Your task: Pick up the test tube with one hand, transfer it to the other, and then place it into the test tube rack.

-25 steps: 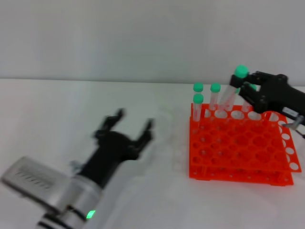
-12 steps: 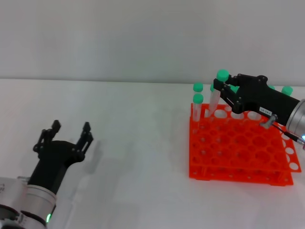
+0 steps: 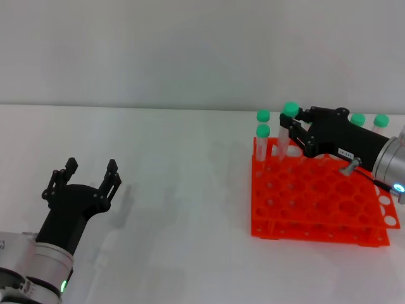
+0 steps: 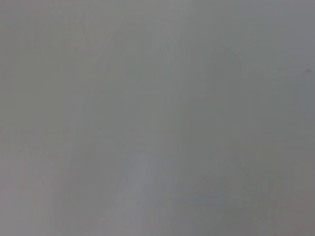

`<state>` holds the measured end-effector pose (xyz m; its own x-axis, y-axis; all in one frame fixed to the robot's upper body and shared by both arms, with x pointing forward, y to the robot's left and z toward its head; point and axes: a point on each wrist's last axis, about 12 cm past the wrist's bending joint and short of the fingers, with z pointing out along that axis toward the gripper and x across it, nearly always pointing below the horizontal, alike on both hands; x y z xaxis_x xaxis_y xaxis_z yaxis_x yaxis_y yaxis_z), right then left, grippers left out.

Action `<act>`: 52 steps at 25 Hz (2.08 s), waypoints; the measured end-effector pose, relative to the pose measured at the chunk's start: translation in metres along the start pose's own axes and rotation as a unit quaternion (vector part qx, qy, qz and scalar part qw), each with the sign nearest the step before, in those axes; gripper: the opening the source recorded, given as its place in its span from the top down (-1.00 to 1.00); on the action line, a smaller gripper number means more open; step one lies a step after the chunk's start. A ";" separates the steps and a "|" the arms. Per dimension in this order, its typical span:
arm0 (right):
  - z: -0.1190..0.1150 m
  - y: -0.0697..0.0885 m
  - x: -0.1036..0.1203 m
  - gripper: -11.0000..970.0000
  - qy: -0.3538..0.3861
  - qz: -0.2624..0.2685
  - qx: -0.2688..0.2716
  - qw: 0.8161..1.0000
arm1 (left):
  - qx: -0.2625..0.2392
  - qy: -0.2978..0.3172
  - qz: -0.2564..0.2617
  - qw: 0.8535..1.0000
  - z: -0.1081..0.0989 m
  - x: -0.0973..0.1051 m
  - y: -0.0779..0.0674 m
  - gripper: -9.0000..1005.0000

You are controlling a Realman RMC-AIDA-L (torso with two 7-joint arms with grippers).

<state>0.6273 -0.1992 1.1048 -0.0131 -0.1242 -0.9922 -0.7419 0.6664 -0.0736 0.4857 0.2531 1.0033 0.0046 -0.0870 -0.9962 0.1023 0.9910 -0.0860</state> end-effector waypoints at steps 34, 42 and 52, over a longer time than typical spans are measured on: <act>0.007 0.003 0.022 0.53 0.079 0.007 0.032 0.996 | 0.007 0.003 -0.017 1.000 0.005 -0.001 -0.002 -0.56; 0.001 0.001 0.025 0.25 0.082 0.022 0.040 0.996 | 0.008 0.003 -0.016 1.000 0.005 -0.001 -0.002 -0.55; -0.020 0.003 0.035 -0.35 0.073 0.058 0.030 0.995 | 0.007 0.000 -0.016 1.000 0.004 -0.002 -0.001 -0.55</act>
<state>0.6117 -0.2161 1.0722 -0.1974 -0.1469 -0.9693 -0.6878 0.7252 0.0301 0.4899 0.2515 1.0050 0.0018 -0.1177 -0.9930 0.1158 0.9864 -0.1167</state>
